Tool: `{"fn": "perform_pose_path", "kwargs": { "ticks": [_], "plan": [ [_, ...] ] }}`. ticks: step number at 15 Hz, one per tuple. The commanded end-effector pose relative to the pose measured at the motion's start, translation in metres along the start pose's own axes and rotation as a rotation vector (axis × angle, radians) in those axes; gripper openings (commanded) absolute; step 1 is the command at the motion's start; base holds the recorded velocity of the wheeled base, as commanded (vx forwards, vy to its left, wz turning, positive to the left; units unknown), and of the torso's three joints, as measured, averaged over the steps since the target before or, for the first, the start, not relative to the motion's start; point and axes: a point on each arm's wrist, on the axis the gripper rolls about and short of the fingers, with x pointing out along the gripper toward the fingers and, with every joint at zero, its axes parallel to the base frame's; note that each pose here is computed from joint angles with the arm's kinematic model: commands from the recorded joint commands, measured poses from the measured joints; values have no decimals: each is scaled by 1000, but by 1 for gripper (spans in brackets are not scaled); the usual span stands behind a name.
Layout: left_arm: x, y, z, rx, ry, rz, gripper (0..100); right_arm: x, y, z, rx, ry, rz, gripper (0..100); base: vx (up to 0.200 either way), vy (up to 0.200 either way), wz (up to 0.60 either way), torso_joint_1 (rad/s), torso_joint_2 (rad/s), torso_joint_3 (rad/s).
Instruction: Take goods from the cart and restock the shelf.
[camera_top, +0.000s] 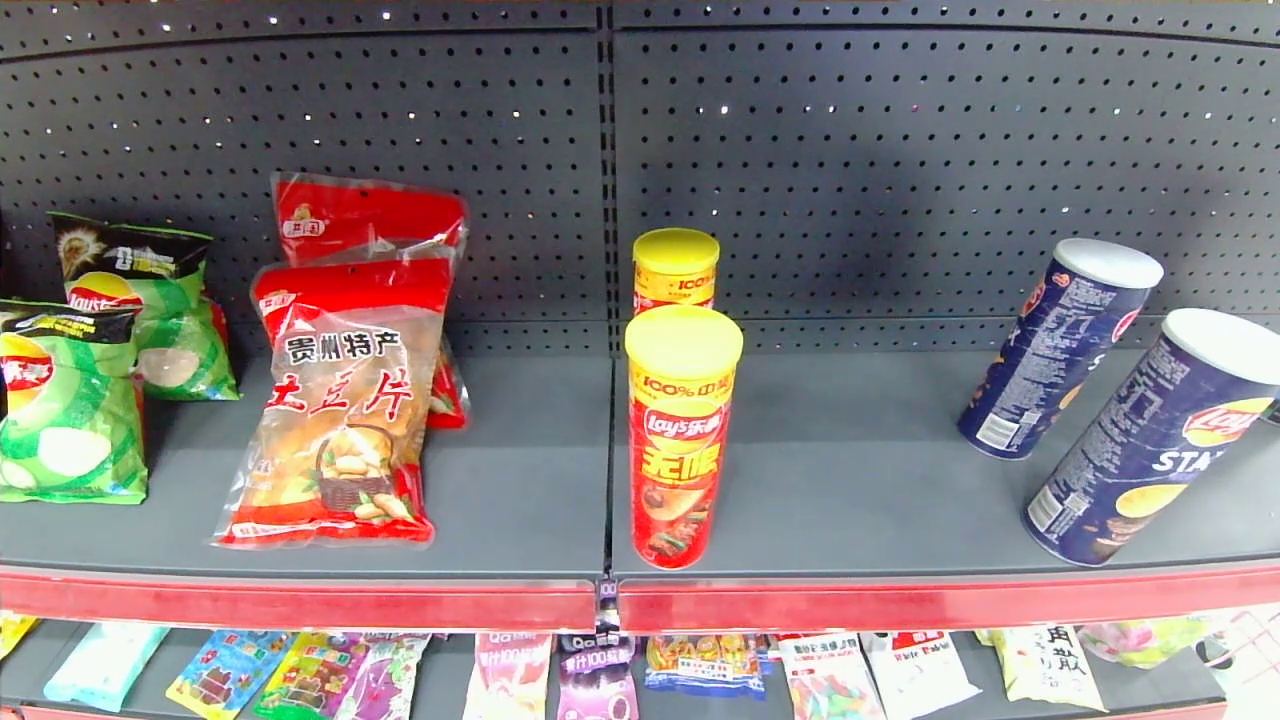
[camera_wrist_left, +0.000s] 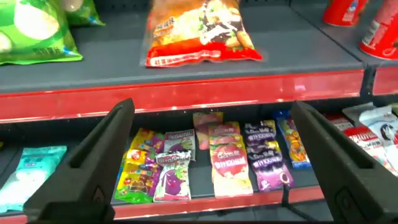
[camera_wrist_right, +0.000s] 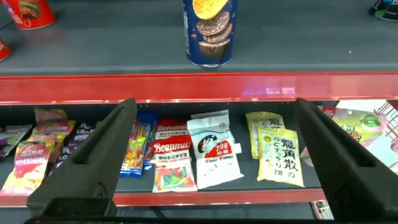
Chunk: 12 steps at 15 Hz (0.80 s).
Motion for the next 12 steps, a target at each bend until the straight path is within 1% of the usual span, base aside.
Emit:
{"fn": "perform_pose_path", "kwargs": {
  "ticks": [1,3,8,11,12],
  "plan": [
    [0,0,-1,-1,4,3,100,0,0,0,0,0,0,100,0,0,0,0,0,0],
    [0,0,-1,-6,4,5,100,0,0,0,1,0,0,100,0,0,0,0,0,0],
    [0,0,-1,-6,4,5,100,0,0,0,1,0,0,100,0,0,0,0,0,0],
    [0,0,-1,-6,4,5,100,0,0,0,1,0,0,100,-200,0,0,12,2,2],
    [0,0,-1,-6,4,5,100,0,0,0,1,0,0,100,0,0,0,0,0,0]
  ]
}}
